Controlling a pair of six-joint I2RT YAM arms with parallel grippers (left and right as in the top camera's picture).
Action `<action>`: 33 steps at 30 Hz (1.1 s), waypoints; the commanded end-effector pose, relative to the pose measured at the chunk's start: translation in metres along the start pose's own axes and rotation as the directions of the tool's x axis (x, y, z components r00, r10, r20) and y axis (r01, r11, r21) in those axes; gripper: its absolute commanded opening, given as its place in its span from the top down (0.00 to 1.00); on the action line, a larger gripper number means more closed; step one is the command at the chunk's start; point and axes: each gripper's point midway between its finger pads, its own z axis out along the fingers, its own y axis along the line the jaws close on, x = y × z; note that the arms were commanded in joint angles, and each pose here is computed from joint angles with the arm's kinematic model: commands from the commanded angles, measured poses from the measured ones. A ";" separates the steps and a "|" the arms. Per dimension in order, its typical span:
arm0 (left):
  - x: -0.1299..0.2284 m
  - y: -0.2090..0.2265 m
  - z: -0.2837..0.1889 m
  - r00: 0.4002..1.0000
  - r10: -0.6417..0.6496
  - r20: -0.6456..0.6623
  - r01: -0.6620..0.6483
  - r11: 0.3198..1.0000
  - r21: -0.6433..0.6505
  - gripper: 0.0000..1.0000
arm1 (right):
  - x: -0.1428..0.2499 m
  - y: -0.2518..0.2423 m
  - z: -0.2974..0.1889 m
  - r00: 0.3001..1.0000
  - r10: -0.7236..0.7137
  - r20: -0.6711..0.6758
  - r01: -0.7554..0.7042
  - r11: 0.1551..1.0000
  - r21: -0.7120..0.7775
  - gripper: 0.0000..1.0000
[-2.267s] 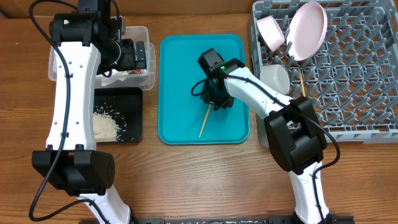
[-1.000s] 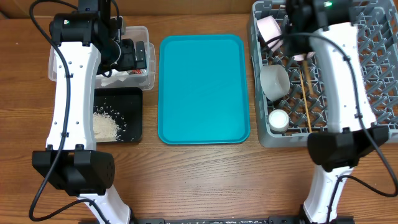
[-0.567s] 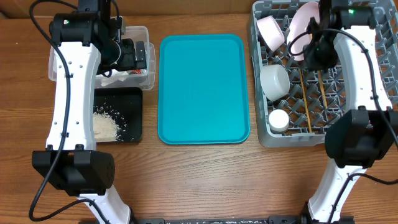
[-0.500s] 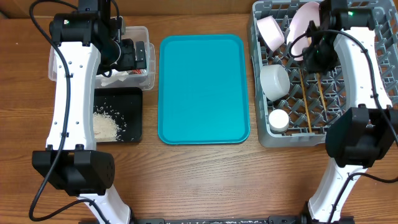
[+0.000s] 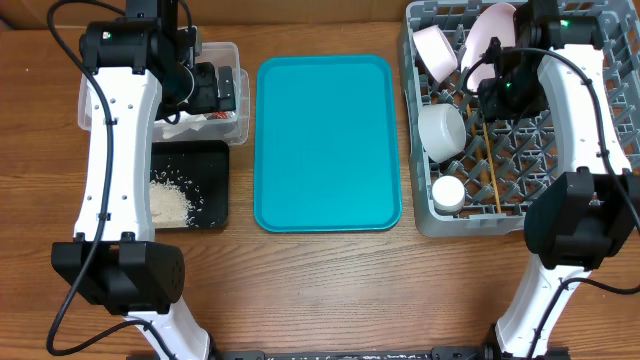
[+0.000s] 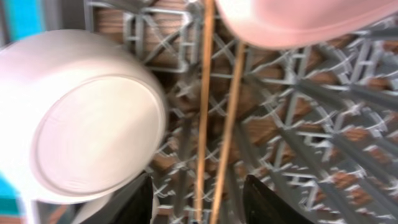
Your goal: Sort waste into correct bins and load items into the dishwasher
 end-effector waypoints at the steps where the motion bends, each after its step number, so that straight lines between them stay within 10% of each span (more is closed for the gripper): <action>1: -0.003 0.000 -0.005 1.000 0.023 0.019 -0.023 1.000 -0.004 0.00 | -0.012 0.023 -0.060 0.985 -0.010 0.172 0.027 0.995 -0.098 0.38; 2: -0.003 0.000 -0.005 1.000 0.023 0.019 -0.023 1.000 -0.004 0.00 | -0.011 0.029 -0.072 0.980 -0.013 0.198 0.037 0.993 -0.115 0.00; 15: -0.003 -0.001 -0.005 1.000 0.023 0.019 -0.023 1.000 -0.004 0.00 | 0.045 0.110 -0.227 0.864 0.048 0.502 0.127 0.943 -0.308 0.00; 33: -0.003 -0.001 -0.005 1.000 0.023 0.018 -0.023 1.000 -0.004 0.00 | 0.071 0.092 -0.223 0.893 0.076 0.444 0.024 0.976 -0.217 0.00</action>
